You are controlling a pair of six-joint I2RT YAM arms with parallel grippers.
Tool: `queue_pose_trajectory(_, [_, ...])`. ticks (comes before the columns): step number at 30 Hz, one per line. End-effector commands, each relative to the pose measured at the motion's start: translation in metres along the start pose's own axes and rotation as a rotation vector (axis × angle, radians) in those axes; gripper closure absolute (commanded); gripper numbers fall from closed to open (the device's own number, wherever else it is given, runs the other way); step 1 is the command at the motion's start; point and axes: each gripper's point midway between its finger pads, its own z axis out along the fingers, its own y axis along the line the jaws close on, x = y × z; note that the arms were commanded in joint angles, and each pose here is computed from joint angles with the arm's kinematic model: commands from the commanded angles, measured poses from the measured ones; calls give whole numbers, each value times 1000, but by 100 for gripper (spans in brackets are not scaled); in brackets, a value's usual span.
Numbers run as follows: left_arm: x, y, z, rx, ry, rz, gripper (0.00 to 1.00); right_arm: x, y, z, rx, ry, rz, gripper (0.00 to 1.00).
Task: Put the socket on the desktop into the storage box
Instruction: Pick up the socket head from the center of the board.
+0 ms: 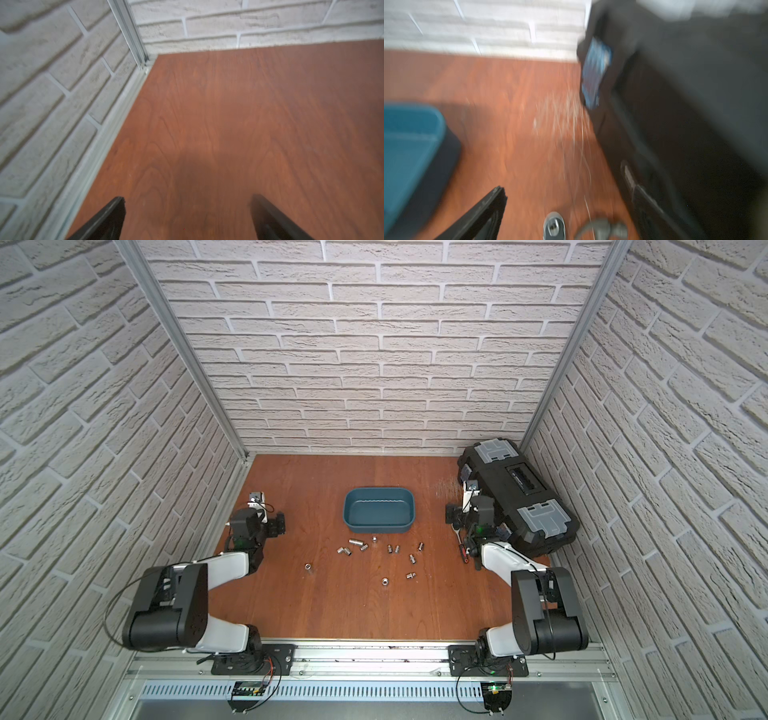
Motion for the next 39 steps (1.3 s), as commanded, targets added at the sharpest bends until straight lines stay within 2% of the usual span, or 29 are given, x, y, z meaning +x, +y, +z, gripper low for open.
queue_pose_trajectory(1, [-20,12,-18,-48,21,-78,2,4,10,-17,-68,79,77,1])
queue_pose_trajectory(8, [-69,22,-63,-34,54,-305,2,-35,31,-54,-204,28,161,1])
queue_pose_trajectory(11, [-88,11,-85,72,59,-407,2,-57,32,-77,-221,2,235,1])
queue_pose_trajectory(13, [-89,12,-97,85,70,-553,2,-56,17,-91,-128,63,391,1])
queue_pose_trajectory(15, [-95,6,-106,150,53,-625,2,-26,-12,-108,97,212,613,1])
queue_pose_trajectory(16, [-101,-2,-110,211,45,-628,2,-19,-13,-111,110,250,680,2])
queue_pose_trajectory(17, [-104,-9,-113,256,58,-632,2,-21,-4,-110,41,273,685,1])
queue_pose_trajectory(19, [-106,-26,-120,324,117,-628,2,-30,22,-112,-114,321,649,14])
queue_pose_trajectory(21, [-103,-41,-127,357,181,-590,2,-28,30,-116,-146,379,631,15])
queue_pose_trajectory(23, [-101,-58,-136,401,212,-547,2,-22,29,-121,-123,437,601,16])
queue_pose_trajectory(28, [-85,-97,-156,488,316,-470,2,0,22,-137,-54,568,519,34])
queue_pose_trajectory(35, [-58,-148,-181,566,415,-335,2,23,17,-153,27,636,413,33])
queue_pose_trajectory(39, [-47,-176,-192,615,449,-282,3,31,22,-155,25,661,365,34])
